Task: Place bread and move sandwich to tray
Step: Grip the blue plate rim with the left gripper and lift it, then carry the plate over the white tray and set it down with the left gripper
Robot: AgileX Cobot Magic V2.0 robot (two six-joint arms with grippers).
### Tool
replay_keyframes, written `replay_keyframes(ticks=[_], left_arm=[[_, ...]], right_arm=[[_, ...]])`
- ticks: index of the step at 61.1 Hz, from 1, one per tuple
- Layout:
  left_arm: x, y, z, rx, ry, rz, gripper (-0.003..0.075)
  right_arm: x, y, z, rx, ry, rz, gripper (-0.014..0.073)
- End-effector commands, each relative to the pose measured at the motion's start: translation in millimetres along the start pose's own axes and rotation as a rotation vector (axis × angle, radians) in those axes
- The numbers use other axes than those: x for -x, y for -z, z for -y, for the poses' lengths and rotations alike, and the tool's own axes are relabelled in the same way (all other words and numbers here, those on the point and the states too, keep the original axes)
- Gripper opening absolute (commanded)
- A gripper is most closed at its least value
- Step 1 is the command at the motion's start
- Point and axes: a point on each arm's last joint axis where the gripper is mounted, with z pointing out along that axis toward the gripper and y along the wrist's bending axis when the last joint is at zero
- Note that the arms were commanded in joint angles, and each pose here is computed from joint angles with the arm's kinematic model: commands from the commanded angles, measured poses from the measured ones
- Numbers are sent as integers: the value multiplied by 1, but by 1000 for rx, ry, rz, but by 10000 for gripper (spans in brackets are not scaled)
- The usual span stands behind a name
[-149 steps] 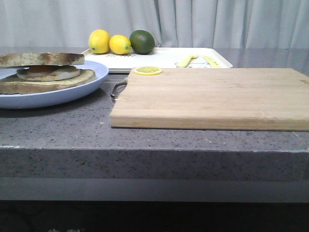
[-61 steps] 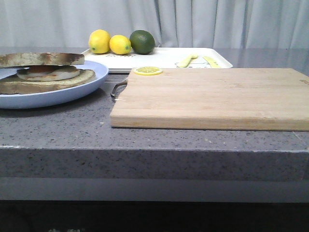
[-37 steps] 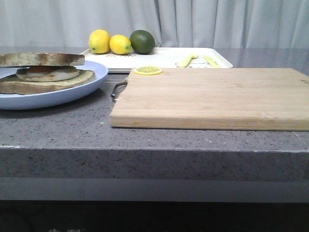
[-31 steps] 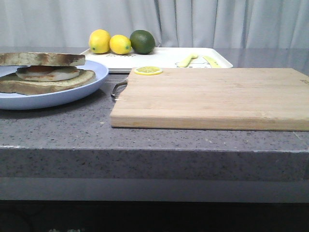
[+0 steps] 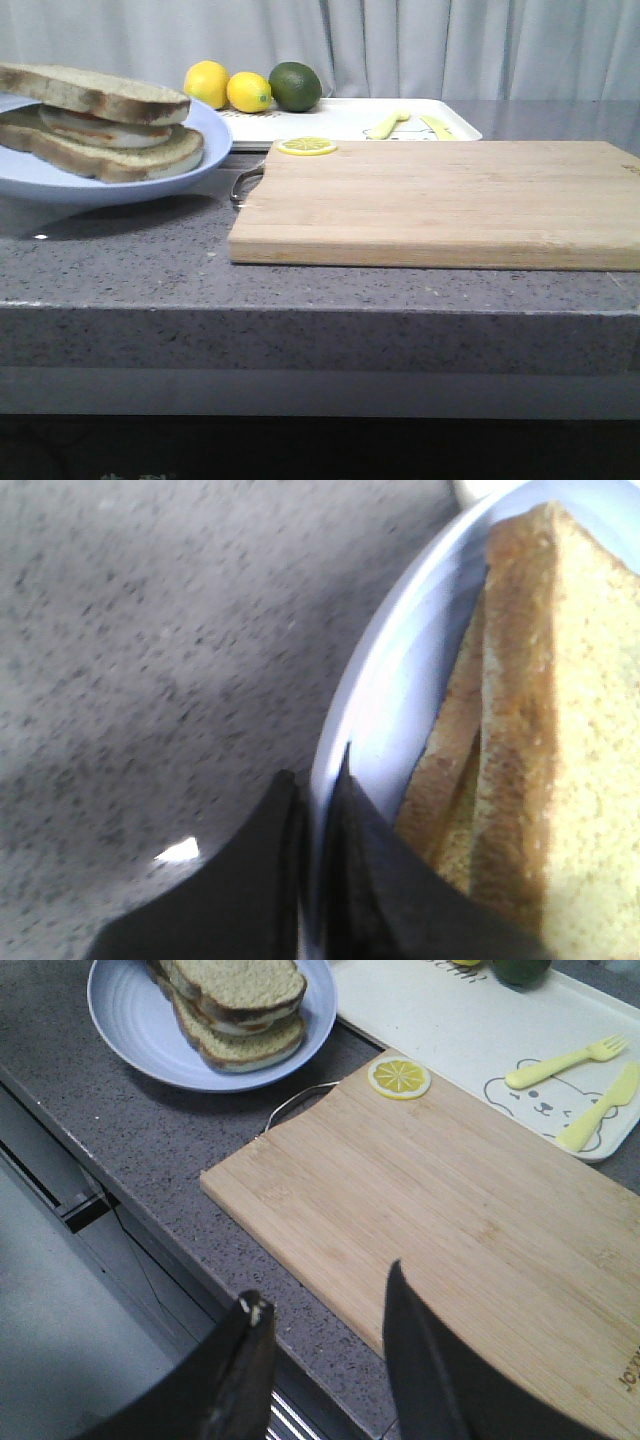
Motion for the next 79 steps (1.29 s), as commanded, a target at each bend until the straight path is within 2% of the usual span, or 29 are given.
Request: replay_keyframes(ticks=[1,19,27,39,60,79], left_arm=[[13,34,29,-127,17,155,-20],[33,40,50,-225,22,292,-20],[45,31,66,-253,-12,294,-20],[67,5,84,-299,19,262,-20],[104,-54,81,-279,92,217,-20],[114,-84,70,-279,164,186,-9]], right_arm=[[13,6,2,-24,7,96,298],[13,6,2,-24,7,96,298],[13,6,2,-24,7,96,298],[13,6,2,-24,7,96,298],[13,6,2,-24,7,96,298],[13,6,2,-24,7,96,298]])
